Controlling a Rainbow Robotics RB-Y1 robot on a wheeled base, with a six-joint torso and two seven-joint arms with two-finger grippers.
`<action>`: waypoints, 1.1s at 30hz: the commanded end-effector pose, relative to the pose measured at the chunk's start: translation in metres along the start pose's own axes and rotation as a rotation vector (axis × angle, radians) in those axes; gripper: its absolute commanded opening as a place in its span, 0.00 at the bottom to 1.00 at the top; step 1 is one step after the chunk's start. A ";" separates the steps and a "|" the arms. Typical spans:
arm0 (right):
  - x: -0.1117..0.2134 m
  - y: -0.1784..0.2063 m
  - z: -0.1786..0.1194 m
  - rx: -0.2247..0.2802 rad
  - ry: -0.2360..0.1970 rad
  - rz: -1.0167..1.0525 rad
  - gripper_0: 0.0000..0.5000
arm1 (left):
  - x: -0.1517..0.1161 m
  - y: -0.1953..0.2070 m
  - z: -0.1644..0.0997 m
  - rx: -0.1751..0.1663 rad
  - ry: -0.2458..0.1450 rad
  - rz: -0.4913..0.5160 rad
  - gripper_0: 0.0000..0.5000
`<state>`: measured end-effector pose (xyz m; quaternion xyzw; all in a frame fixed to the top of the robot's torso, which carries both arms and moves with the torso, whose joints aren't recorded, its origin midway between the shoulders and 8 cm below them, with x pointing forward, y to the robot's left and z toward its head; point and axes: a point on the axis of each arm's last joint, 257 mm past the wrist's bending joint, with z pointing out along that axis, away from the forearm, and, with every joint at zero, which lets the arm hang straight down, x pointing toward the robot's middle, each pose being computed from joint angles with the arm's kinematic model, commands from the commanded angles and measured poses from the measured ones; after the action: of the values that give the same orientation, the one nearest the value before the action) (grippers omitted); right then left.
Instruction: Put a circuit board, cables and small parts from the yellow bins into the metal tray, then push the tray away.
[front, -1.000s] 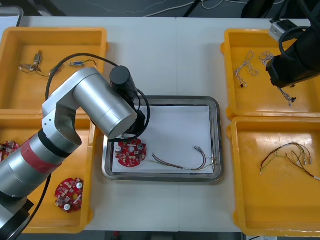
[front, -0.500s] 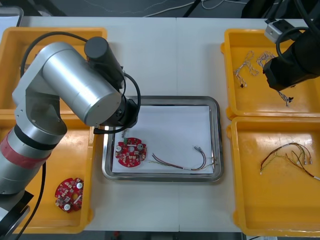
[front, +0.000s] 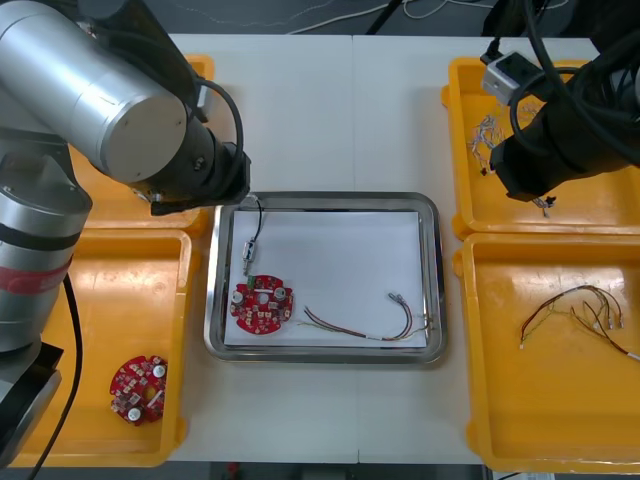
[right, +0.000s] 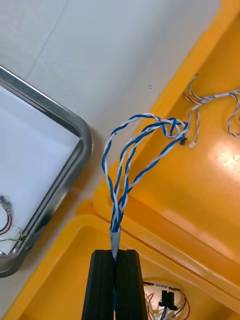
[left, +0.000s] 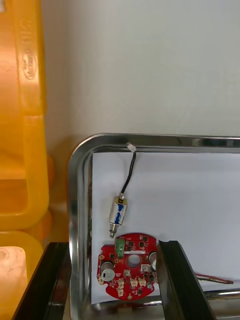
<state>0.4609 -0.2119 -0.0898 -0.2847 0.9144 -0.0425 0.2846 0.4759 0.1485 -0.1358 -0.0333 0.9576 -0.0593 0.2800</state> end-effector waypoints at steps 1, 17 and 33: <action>-0.004 0.024 0.001 -0.002 -0.032 -0.155 0.00 | -0.038 0.007 -0.018 0.011 -0.045 -0.186 1.00; -0.009 0.093 0.036 -0.107 -0.098 -0.584 0.00 | -0.054 0.108 -0.010 -0.138 -0.009 -0.390 1.00; -0.011 0.142 0.094 -0.184 -0.134 -0.878 0.00 | -0.070 0.193 -0.018 -0.261 -0.056 -0.661 1.00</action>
<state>0.4487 -0.0994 -0.1951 -0.6406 0.7169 -0.0563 0.2693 0.5148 0.3241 -0.1312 -0.3099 0.9183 -0.0175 0.2459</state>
